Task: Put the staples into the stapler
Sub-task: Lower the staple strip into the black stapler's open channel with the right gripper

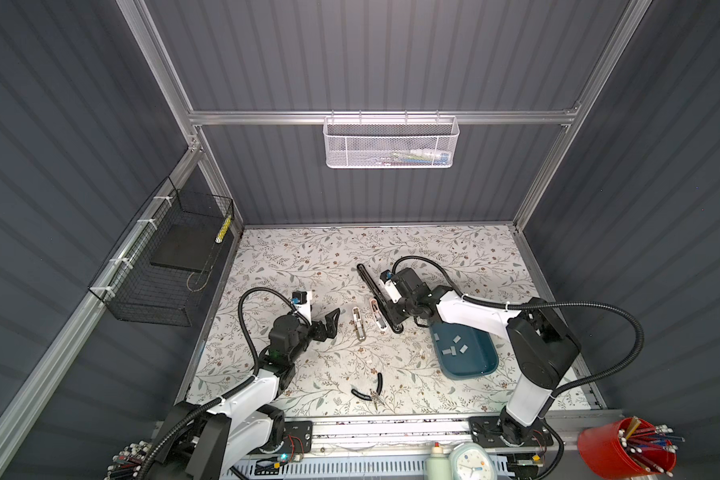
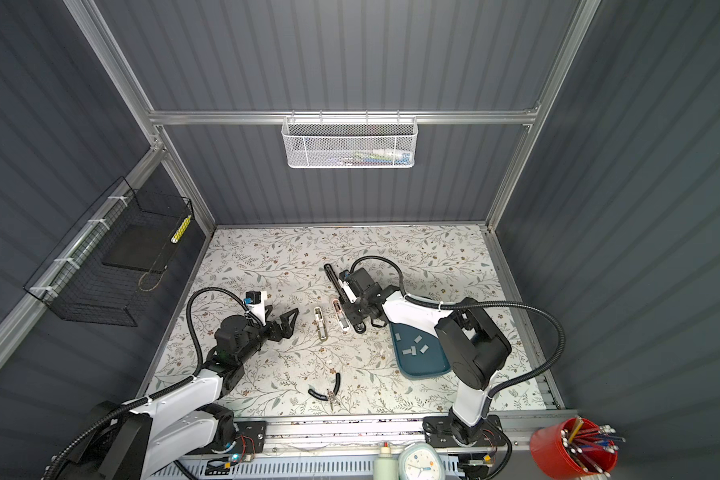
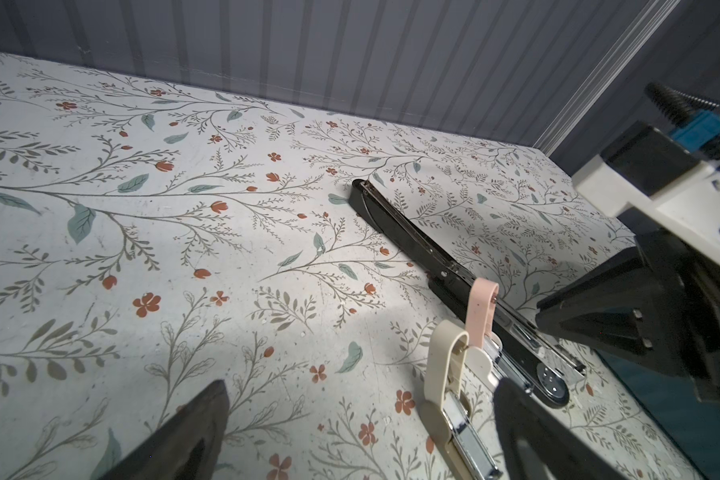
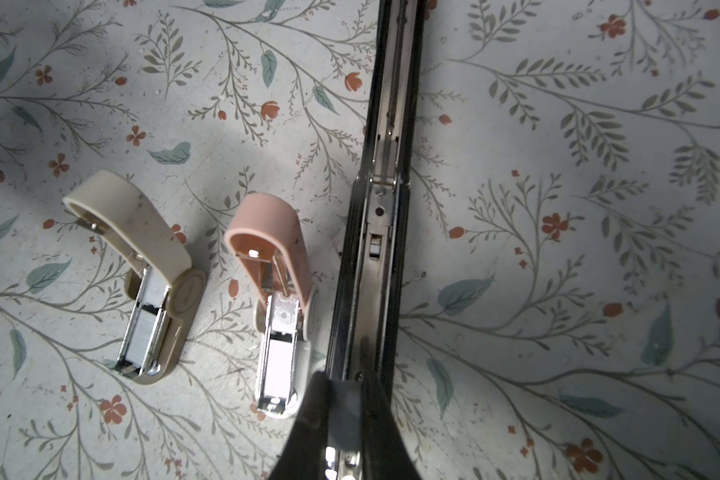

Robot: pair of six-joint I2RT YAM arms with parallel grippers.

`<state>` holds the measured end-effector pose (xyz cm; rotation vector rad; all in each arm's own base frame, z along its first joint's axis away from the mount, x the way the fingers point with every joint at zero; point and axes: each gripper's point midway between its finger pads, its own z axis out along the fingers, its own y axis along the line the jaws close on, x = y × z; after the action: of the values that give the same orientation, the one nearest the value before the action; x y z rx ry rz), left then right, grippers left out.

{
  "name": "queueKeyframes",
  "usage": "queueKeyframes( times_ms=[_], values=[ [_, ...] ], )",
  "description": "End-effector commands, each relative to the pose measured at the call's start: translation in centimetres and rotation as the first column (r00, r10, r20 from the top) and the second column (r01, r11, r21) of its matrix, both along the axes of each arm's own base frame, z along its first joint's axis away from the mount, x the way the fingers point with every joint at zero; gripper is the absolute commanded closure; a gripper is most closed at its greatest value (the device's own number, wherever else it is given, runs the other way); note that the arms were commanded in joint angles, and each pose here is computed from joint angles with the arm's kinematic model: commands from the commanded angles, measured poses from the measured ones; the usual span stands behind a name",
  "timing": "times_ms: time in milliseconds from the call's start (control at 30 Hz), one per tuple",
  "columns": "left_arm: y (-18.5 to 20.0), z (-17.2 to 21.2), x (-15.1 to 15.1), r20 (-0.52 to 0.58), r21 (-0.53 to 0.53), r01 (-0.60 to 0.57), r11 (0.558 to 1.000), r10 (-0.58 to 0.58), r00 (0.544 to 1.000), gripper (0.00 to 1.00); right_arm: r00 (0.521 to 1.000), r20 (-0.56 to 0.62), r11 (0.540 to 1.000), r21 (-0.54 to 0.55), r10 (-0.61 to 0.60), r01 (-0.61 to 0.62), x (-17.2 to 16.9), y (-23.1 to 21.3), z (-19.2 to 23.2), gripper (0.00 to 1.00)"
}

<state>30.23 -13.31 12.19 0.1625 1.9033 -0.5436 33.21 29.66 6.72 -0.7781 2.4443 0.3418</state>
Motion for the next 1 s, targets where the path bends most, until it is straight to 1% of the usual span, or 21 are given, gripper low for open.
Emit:
queueKeyframes(
  times_ms=[0, 967],
  values=[
    [-0.27, 0.54, -0.02, 0.029, 0.005, 0.021, 1.000, -0.022, 0.999, 0.01, 1.000, -0.011, 1.000, -0.017, -0.016, 0.016, 0.39, -0.23, -0.22, 0.95],
    [-0.28, 0.50, -0.07, 0.029, 0.005, 0.023, 1.000, -0.023, 0.999, 0.01, 0.999, -0.040, 0.999, -0.039, -0.024, 0.023, 0.41, -0.34, -1.01, 0.96]
  ],
)
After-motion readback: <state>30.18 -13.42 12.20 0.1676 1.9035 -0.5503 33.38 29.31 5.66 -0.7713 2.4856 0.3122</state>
